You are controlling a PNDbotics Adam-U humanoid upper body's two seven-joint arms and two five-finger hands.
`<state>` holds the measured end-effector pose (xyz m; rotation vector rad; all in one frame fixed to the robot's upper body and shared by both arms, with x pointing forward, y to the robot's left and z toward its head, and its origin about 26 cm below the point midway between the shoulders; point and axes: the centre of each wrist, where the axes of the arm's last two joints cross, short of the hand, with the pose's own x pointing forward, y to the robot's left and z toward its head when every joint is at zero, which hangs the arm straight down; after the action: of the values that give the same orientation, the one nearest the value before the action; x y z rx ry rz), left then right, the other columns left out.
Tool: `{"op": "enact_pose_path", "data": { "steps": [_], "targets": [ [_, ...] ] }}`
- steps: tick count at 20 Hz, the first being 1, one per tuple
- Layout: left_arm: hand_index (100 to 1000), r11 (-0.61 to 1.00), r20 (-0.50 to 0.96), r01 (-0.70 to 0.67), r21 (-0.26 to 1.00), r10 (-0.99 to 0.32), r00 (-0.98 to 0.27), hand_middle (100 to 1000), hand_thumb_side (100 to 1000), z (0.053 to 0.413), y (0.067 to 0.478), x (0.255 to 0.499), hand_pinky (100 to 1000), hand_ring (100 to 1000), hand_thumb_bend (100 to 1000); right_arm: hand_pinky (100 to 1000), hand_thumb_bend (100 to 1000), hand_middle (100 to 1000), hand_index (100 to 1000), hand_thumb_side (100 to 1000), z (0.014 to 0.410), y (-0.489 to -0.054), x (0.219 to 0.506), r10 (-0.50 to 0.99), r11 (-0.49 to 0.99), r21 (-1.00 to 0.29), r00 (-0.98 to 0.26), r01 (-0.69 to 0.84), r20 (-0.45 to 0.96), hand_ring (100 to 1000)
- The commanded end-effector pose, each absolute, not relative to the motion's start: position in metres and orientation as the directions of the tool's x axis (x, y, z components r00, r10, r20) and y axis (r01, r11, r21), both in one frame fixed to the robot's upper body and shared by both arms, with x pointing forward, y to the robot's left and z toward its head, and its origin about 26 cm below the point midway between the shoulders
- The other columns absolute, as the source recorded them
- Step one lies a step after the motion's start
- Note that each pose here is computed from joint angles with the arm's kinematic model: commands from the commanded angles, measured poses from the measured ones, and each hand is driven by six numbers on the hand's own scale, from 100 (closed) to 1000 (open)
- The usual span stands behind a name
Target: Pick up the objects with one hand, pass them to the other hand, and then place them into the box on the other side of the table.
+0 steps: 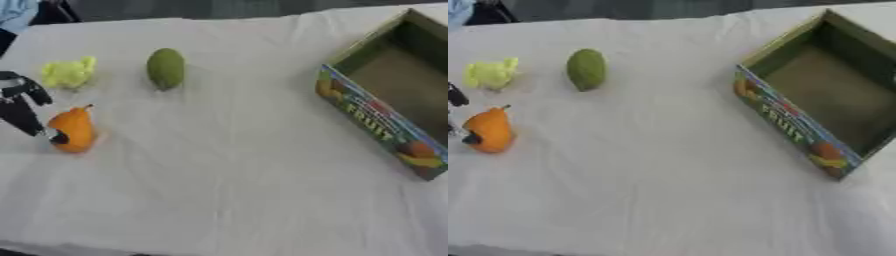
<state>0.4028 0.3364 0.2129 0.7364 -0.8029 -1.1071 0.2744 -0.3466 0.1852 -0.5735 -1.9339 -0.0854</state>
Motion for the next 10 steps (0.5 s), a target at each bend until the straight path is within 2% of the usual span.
{"op": "enact_pose_path", "data": {
  "steps": [1,10],
  "targets": [
    [791,0.342,0.159,0.541,0.769,-0.921,0.357,762,197,0.218,0.341,0.407,755,740,766,1000,100,1000,1000,526,0.197,-0.347,0.272,0.383,0.877,-0.221,-0.345,0.426,0.857,882],
    [791,0.325,0.113,0.583,0.744,-0.922,0.369,768,169,0.203,0.346,0.415,765,744,746,1000,100,1000,1000,526,0.196,-0.347,0.272,0.385,0.879,-0.228,-0.340,0.419,0.858,883]
  ]
}}
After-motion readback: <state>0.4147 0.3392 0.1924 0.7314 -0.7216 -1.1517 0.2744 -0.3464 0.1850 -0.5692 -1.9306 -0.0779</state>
